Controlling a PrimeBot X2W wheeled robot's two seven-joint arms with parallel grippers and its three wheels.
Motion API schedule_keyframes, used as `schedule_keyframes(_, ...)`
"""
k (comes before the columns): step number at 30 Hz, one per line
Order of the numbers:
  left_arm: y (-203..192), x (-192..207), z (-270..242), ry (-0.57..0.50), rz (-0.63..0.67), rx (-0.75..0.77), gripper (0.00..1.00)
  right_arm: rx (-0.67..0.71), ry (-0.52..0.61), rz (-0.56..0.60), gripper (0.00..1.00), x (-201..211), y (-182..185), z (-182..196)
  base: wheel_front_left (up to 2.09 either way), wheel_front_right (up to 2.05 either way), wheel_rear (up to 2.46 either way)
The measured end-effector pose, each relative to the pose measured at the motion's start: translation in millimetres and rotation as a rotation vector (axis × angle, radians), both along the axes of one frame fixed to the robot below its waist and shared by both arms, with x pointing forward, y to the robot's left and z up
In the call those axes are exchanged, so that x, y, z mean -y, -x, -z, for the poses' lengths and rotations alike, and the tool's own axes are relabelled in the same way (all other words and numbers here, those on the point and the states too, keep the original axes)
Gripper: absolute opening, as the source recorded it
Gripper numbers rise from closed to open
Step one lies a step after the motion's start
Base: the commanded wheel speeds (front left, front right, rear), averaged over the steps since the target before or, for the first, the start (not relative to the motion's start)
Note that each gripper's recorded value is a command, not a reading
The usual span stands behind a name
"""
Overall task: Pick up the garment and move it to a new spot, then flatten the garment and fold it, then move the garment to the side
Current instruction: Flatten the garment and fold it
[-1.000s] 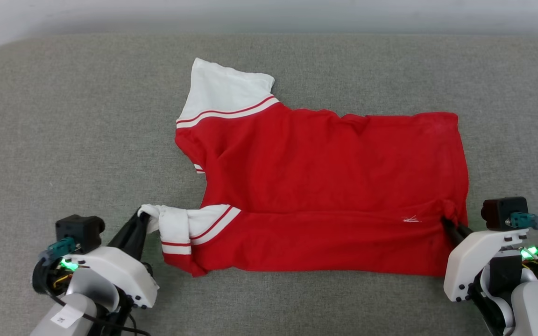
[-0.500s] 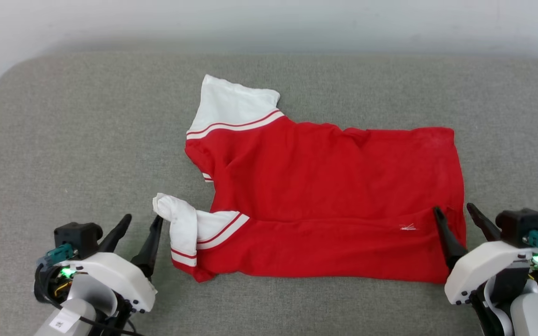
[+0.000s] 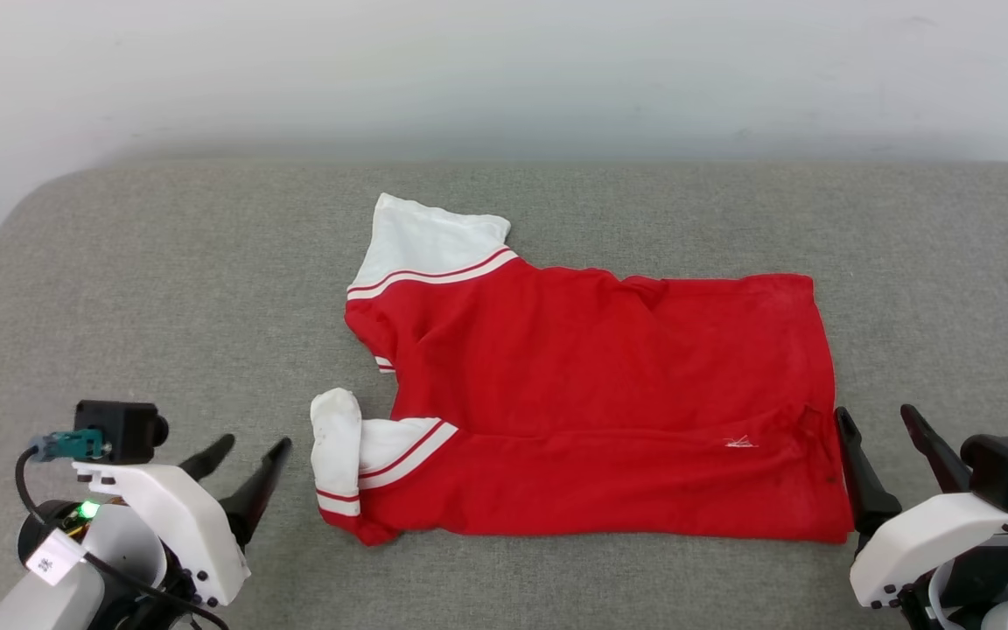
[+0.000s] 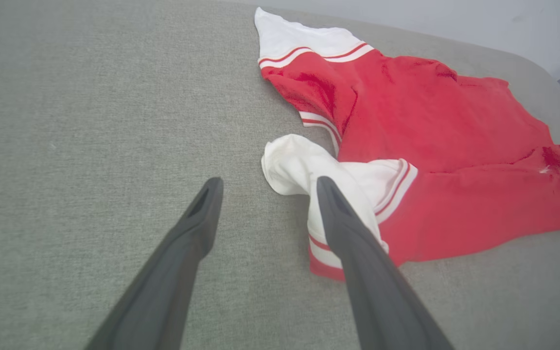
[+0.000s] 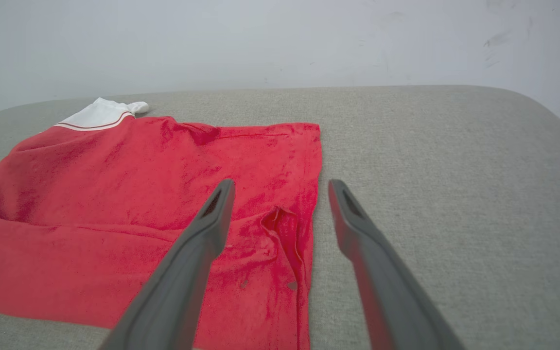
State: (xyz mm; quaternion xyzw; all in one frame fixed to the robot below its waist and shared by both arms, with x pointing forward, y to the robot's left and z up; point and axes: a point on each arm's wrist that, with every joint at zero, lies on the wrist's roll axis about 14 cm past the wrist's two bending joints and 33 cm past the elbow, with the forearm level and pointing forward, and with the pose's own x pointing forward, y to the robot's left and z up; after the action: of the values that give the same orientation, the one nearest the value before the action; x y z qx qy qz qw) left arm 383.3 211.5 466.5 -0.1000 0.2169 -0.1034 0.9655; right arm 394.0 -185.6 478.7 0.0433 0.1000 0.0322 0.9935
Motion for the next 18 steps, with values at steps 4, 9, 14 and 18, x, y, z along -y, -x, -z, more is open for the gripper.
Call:
schedule_keyframes(4, 7, 17, 5, 0.032, 0.094, -0.122, 1.0, -0.008, 0.001, 0.016, 1.0, 4, 5, -1, 0.0, 0.0, 0.0)
schedule_keyframes(9, 16, 42, 32, 0.051, 0.204, -0.335, 1.0, -0.033, -0.001, 0.038, 1.0, 10, 4, 6, 0.0, 0.0, 0.0)
schedule_keyframes(14, 15, 47, 60, 0.032, 0.228, -0.45, 1.0, -0.057, 0.0, 0.054, 1.0, 15, 0, 16, 0.0, 0.0, 0.0)
schedule_keyframes(18, 16, 56, 80, 0.032, 0.267, -0.532, 1.0, -0.079, -0.019, 0.07, 1.0, 19, -2, 25, 0.0, 0.0, 0.0)
